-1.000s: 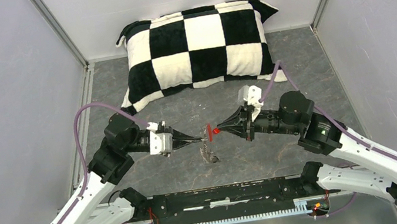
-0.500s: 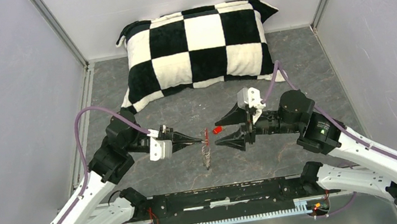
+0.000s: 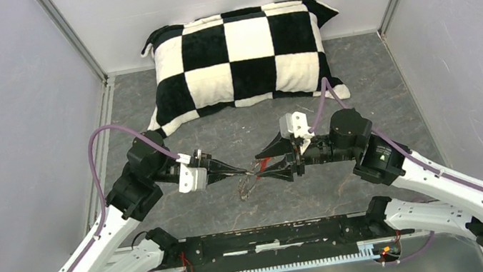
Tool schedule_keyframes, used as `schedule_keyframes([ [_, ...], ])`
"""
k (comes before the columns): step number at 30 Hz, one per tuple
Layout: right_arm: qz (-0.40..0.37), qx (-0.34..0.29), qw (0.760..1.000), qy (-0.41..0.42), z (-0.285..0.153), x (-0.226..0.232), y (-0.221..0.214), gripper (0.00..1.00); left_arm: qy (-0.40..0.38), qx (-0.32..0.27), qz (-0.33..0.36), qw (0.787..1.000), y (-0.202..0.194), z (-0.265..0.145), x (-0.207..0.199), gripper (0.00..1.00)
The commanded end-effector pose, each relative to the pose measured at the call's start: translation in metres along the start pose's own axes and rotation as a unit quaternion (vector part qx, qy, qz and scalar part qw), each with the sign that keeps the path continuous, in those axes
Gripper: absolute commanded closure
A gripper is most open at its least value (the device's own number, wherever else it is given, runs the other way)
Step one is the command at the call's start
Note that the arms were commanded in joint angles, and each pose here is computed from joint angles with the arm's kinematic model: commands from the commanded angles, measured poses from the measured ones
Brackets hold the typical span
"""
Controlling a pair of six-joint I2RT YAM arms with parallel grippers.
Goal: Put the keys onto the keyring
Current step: Adjust the keyring.
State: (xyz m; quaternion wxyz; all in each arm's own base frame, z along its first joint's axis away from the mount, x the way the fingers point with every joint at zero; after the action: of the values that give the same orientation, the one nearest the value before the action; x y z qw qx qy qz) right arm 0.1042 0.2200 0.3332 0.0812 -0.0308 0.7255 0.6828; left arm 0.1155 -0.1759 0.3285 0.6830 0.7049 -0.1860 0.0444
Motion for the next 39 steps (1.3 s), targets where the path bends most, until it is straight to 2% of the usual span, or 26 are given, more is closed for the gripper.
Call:
schedule_keyframes([
  [1, -0.028, -0.030, 0.999, 0.002, 0.002, -0.002, 0.018, 0.53, -0.014, -0.027, 0.014, 0.999, 0.022, 0.000, 0.002, 0.98],
  [4, -0.025, -0.031, 0.999, -0.001, 0.003, -0.003, 0.018, 0.62, -0.014, -0.027, 0.013, 0.999, 0.022, 0.000, 0.002, 0.98],
  [7, -0.023, -0.034, 0.999, -0.009, 0.004, -0.003, 0.018, 0.77, -0.017, -0.028, 0.011, 0.999, 0.022, 0.000, 0.001, 0.98],
  [9, -0.010, -0.040, 0.999, -0.009, 0.004, -0.002, 0.017, 0.81, -0.019, -0.028, 0.010, 0.999, 0.021, 0.001, 0.001, 0.98],
  [13, -0.003, -0.044, 0.999, 0.004, 0.007, 0.001, 0.013, 0.81, -0.020, -0.027, 0.010, 0.999, 0.020, 0.001, 0.001, 0.98],
  [14, -0.003, -0.042, 0.999, 0.010, 0.007, 0.003, 0.011, 0.77, -0.019, -0.027, 0.010, 0.999, 0.020, 0.001, 0.002, 0.98],
  [16, 0.001, -0.025, 1.000, 0.006, 0.005, 0.003, 0.008, 0.59, -0.019, -0.027, 0.011, 0.999, 0.021, 0.001, 0.001, 0.98],
  [17, -0.004, -0.020, 1.000, 0.004, 0.003, 0.003, 0.009, 0.56, -0.019, -0.026, 0.010, 0.999, 0.021, 0.001, 0.001, 0.98],
  [21, -0.017, -0.033, 0.999, 0.003, -0.006, 0.006, 0.016, 0.53, -0.017, -0.025, 0.007, 1.000, 0.020, 0.000, 0.000, 0.98],
  [27, -0.009, -0.027, 0.999, 0.029, 0.002, 0.009, 0.011, 0.54, -0.012, -0.028, -0.004, 1.000, 0.023, 0.001, 0.002, 0.98],
  [34, -0.008, -0.026, 0.999, 0.029, 0.006, 0.008, 0.007, 0.59, -0.011, -0.030, -0.007, 0.999, 0.025, 0.000, 0.002, 0.98],
  [39, -0.005, -0.027, 0.999, 0.030, 0.010, 0.007, 0.008, 0.70, -0.012, -0.031, -0.007, 0.999, 0.025, 0.000, 0.001, 0.98],
])
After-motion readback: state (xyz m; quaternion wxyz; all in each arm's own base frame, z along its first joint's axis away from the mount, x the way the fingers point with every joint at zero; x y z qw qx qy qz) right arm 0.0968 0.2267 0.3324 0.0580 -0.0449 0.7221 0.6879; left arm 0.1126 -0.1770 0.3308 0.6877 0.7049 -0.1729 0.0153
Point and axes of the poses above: each gripper's point midway between its finger pads, its own z axis out along the fingers, its own x axis along the line the jaws close on, y = z × x, the point moved 9 cm from there along -z, back along the fingers, and after that the axes turned 8 degrees about -z, right-handed, at the moved point
